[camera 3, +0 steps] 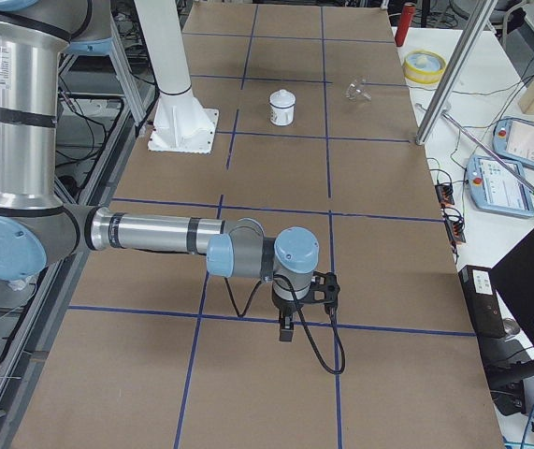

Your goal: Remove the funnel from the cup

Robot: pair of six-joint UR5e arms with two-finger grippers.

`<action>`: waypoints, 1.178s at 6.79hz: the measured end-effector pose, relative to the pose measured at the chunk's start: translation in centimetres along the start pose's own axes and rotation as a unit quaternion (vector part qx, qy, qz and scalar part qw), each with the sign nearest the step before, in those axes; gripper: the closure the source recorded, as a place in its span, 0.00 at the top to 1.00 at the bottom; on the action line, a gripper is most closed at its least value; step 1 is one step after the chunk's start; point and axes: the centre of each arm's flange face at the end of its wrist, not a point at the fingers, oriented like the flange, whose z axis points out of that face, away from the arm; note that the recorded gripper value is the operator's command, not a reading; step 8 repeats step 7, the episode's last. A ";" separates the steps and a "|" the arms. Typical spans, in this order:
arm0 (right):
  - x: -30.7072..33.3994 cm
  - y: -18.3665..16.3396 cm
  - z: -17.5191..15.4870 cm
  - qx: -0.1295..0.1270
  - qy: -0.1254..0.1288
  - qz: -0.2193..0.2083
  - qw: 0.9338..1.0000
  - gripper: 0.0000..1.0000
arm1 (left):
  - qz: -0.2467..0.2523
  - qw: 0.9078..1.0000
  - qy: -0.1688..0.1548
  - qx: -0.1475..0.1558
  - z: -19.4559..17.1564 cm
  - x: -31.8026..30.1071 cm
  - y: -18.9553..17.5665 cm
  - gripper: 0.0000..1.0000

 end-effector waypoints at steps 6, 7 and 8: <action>0.0 0.0 0.0 0.000 0.000 0.000 1.000 1.00 | 0.008 1.000 0.001 0.006 -0.3 0.5 0.0 1.00; 0.0 0.0 0.0 0.000 0.000 0.000 1.000 1.00 | 0.008 1.000 0.001 0.006 -0.3 0.5 0.0 1.00; 0.0 0.0 0.0 0.000 0.000 0.000 1.000 1.00 | 0.008 1.000 0.001 0.006 -0.3 0.5 0.0 1.00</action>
